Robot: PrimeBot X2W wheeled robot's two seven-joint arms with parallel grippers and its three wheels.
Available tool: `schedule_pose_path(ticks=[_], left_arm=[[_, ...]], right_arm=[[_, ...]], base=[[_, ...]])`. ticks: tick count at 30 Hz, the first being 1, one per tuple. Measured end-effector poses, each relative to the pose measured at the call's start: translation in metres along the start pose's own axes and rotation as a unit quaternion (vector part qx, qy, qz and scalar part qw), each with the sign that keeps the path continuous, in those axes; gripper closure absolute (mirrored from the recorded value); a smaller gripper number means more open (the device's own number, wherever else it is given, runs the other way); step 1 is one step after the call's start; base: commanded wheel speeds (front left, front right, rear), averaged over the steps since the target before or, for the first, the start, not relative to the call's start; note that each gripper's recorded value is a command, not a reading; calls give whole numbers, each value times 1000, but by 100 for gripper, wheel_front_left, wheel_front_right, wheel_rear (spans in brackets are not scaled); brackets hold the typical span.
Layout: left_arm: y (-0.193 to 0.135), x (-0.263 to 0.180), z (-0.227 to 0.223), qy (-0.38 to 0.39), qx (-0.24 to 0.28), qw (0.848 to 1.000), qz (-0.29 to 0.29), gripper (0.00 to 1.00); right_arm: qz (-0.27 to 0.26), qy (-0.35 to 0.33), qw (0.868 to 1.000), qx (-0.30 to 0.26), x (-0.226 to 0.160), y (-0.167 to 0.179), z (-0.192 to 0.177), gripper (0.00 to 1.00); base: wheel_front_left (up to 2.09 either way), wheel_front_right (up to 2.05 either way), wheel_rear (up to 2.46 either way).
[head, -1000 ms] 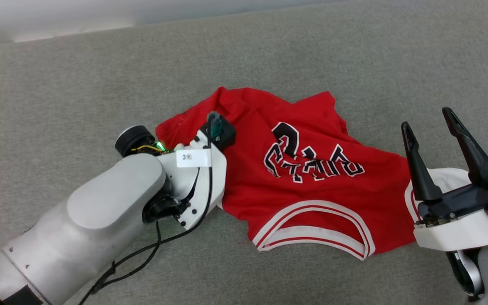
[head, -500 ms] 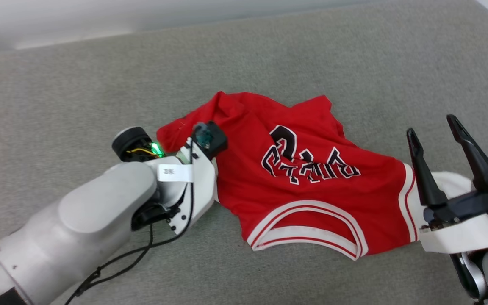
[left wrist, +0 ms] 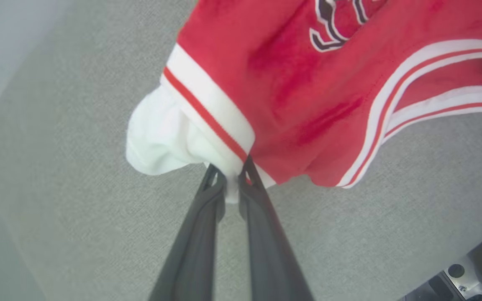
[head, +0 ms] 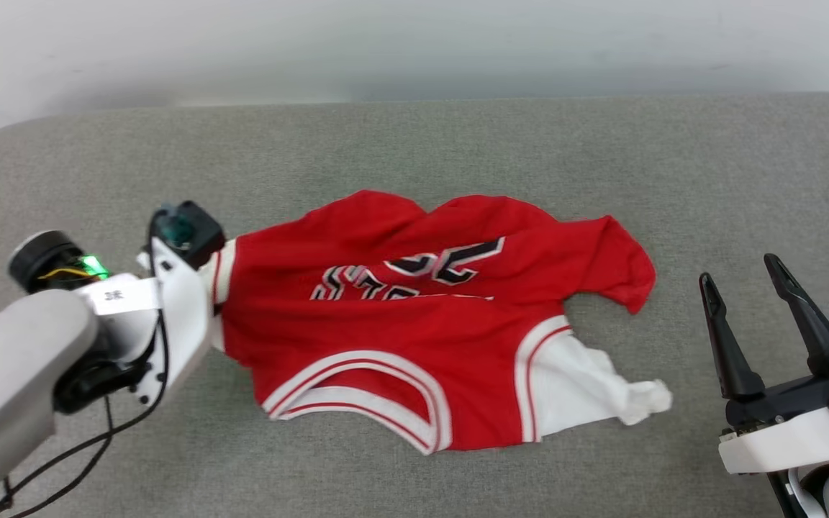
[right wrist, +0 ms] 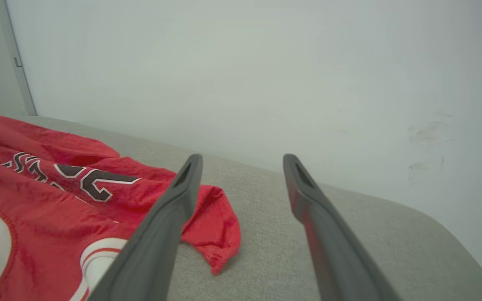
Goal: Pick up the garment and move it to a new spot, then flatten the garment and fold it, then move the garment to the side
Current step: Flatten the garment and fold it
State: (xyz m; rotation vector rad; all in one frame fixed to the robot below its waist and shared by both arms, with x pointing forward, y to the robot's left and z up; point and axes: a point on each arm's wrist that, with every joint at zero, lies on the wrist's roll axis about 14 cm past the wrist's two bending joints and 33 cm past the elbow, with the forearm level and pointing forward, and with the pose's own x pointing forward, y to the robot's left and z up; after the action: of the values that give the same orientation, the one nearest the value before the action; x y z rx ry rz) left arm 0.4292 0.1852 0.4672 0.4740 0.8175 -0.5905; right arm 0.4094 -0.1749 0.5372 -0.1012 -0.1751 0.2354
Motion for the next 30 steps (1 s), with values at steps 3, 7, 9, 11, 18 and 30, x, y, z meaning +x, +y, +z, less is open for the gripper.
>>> schedule_pose_path(ticks=[3, 7, 9, 11, 18, 30], left_arm=[[16, -10, -15, 17, -19, 999, 27, 100], [22, 2, -15, 18, -27, 999, 35, 100], [20, 14, -12, 18, -34, 999, 31, 100], [18, 28, -13, 26, -34, 999, 28, 100], [0, 76, -34, 60, -71, 996, 2, 0], [35, 31, 25, -33, -7, 998, 50, 0]], right_arm=[[8, -1, 1000, 2, 3, 5, -1, 0], [8, 6, 1000, 2, 5, 4, -6, 0], [4, 8, 1000, -2, 6, -1, -8, 0], [-1, 10, 1000, -4, 7, -5, -9, 0], [-20, 26, 999, -10, 1, -16, -18, 0], [-20, 6, 1000, -8, -2, -13, -3, 0]], base=[[0, 0, 0], [0, 0, 0], [0, 0, 0], [0, 0, 0], [0, 0, 0], [0, 0, 0]])
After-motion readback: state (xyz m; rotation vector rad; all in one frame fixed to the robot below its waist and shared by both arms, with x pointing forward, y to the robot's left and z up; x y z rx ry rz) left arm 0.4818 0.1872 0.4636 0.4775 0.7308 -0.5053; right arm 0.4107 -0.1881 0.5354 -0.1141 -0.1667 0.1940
